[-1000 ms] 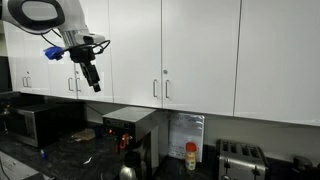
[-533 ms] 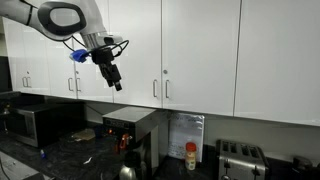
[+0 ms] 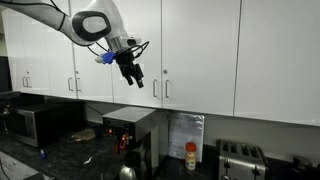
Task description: Open the cupboard
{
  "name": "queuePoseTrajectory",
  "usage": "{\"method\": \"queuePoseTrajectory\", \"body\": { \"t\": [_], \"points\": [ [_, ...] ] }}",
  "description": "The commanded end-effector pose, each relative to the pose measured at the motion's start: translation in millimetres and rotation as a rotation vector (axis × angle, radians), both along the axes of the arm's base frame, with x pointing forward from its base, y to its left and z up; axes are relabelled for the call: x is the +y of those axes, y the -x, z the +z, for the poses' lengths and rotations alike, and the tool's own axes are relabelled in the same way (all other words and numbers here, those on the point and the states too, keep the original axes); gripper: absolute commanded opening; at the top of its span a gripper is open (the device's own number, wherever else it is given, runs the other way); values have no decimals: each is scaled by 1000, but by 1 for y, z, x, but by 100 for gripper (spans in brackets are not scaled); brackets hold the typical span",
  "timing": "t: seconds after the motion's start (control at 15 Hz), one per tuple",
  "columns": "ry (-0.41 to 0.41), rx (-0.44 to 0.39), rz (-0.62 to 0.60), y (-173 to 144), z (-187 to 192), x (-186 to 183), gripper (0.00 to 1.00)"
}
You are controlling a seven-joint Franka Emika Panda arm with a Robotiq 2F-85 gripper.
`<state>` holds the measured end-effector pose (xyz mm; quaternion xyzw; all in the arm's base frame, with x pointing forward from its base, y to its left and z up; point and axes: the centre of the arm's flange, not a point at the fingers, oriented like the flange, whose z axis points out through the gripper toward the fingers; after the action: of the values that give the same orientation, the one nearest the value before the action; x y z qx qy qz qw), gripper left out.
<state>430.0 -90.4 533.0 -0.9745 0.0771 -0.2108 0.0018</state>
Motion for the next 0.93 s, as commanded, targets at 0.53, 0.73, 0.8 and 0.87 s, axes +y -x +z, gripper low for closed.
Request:
{"method": "queuePoseTrajectory", "body": {
  "t": [0.53, 0.73, 0.8, 0.87],
  "points": [
    [26, -10, 21, -40, -7, 8, 100],
    [26, -12, 21, -40, -6, 8, 100],
    [26, -13, 21, -40, -5, 8, 100],
    [23, -11, 15, -40, -7, 7, 100]
  ]
}}
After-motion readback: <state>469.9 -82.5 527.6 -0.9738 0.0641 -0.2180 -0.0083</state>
